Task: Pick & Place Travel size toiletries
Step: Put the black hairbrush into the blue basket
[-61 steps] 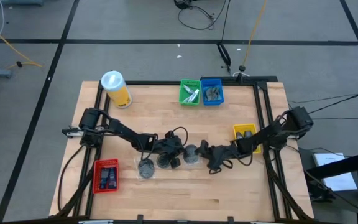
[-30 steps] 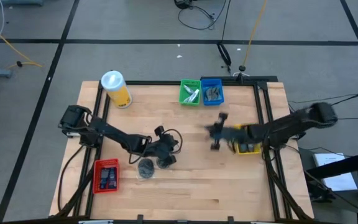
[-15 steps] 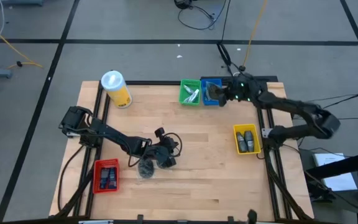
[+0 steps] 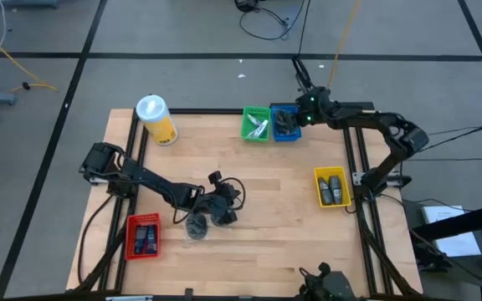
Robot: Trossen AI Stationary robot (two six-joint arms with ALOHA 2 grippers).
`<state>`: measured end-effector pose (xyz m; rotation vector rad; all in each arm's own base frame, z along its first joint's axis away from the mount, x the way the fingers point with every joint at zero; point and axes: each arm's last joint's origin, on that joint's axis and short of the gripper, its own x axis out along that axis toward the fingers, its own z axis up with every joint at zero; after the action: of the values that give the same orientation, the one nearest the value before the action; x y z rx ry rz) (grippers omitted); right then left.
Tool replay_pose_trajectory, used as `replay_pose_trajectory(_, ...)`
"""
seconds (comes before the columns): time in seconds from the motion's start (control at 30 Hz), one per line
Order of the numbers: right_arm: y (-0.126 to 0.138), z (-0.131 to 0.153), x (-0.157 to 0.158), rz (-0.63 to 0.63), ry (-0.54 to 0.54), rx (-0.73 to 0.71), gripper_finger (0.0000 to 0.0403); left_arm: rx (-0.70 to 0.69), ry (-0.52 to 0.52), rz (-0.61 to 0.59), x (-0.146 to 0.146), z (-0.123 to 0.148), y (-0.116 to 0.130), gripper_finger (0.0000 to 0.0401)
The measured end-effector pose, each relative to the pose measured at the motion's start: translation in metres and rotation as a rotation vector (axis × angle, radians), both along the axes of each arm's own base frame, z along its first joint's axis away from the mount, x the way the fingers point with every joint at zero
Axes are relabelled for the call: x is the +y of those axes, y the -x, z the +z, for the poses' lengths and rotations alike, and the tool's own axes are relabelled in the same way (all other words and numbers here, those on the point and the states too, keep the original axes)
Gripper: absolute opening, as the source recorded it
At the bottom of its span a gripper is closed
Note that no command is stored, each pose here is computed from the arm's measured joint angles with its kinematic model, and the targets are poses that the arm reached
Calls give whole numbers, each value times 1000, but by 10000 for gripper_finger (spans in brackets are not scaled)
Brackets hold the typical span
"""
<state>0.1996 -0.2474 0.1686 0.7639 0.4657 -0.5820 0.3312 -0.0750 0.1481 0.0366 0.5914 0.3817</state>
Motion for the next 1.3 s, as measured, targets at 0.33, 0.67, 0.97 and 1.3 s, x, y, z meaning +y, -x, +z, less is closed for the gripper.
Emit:
replay_pose_trajectory(0.33, 3, -5, 0, 19, -10, 40, 134, -1, 5, -2, 0, 0, 0, 19)
replay_pose_trajectory(0.67, 25, 37, 17, -70, 99, 125, 236, -5, 8, 0, 0, 0, 0, 19)
replay_pose_trajectory(0.97, 7, 46, 36, 9, 259, 215, 144, -12, 12, 4, 0, 1, -1, 19)
replay_pose_trajectory(1.3, -17, -2, 21, -67, 315, 383, 6, -17, 22, 12, 0, 1, -1, 19)
